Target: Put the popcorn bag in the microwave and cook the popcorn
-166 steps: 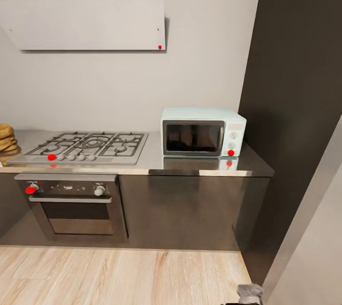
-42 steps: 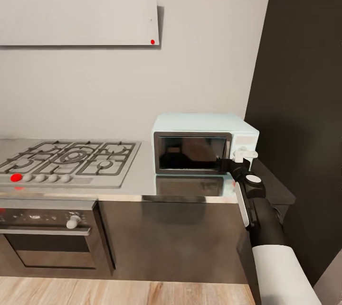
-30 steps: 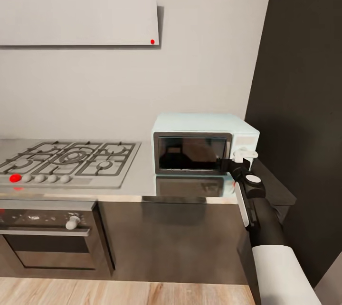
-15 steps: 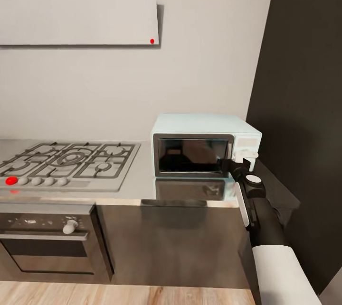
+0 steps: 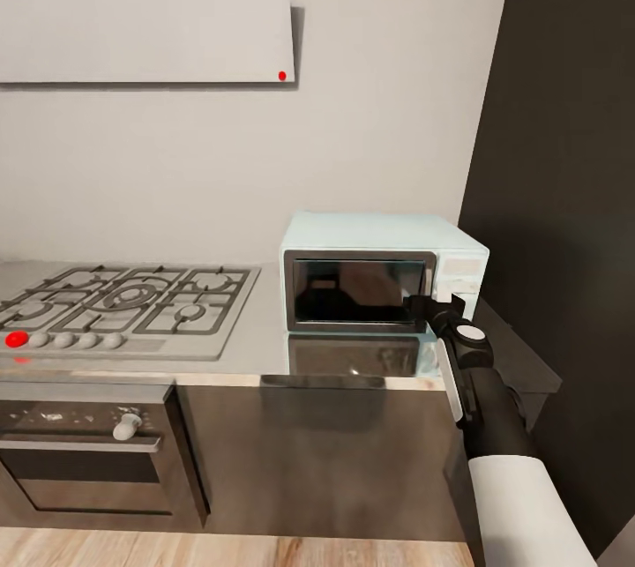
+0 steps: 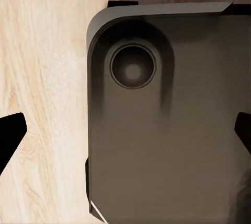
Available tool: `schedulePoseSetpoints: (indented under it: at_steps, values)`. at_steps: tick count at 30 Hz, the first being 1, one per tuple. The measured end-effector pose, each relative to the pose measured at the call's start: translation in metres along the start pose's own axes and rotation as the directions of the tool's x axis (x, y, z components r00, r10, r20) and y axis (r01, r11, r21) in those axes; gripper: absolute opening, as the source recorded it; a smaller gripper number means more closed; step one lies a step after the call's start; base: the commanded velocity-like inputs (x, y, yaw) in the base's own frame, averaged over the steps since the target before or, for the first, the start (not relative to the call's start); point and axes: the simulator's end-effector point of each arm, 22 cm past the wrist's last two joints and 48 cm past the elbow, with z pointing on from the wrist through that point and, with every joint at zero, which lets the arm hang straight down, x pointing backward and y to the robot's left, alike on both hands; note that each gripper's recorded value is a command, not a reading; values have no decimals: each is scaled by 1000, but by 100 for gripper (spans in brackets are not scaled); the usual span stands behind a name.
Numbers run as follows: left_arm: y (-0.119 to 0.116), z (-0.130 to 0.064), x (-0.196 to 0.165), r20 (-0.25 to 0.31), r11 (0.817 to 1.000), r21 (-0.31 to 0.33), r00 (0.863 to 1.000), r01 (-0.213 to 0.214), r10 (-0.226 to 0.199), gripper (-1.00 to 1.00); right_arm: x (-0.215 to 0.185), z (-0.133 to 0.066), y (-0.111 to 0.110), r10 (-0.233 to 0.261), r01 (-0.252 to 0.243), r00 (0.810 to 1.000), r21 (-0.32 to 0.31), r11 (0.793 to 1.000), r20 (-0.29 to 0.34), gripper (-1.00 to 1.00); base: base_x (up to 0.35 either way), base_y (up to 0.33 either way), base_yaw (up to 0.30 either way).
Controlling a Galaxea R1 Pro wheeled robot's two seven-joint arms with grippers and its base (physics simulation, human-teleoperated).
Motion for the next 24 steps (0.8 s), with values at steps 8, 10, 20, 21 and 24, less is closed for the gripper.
schedulePoseSetpoints:
  at_steps: [8,10,20,21,24]
  values:
    - [0,0,0,0,1000,0,1000,0,0,100,1,0,0,3,-3,1000,1,1000,-2,100,0,0,0]
    - [-1,0,0,0,1000,1,1000,0,0,100,1,0,-1,4,-4,1000,2,1000,-2,100,0,0,0]
    - [-1,0,0,0,1000,1,1000,0,0,100,13,3,-2,1,0,1000,5,1000,-29,-100,0,0,0]
    - [-1,0,-1,1,1000,1,1000,0,0,100,14,3,-7,-16,16,999,18,1000,-30,-100,0,0,0]
    - [-1,0,0,0,1000,1,1000,0,0,100,13,3,-12,-29,30,999,31,999,-30,-100,0,0,0]
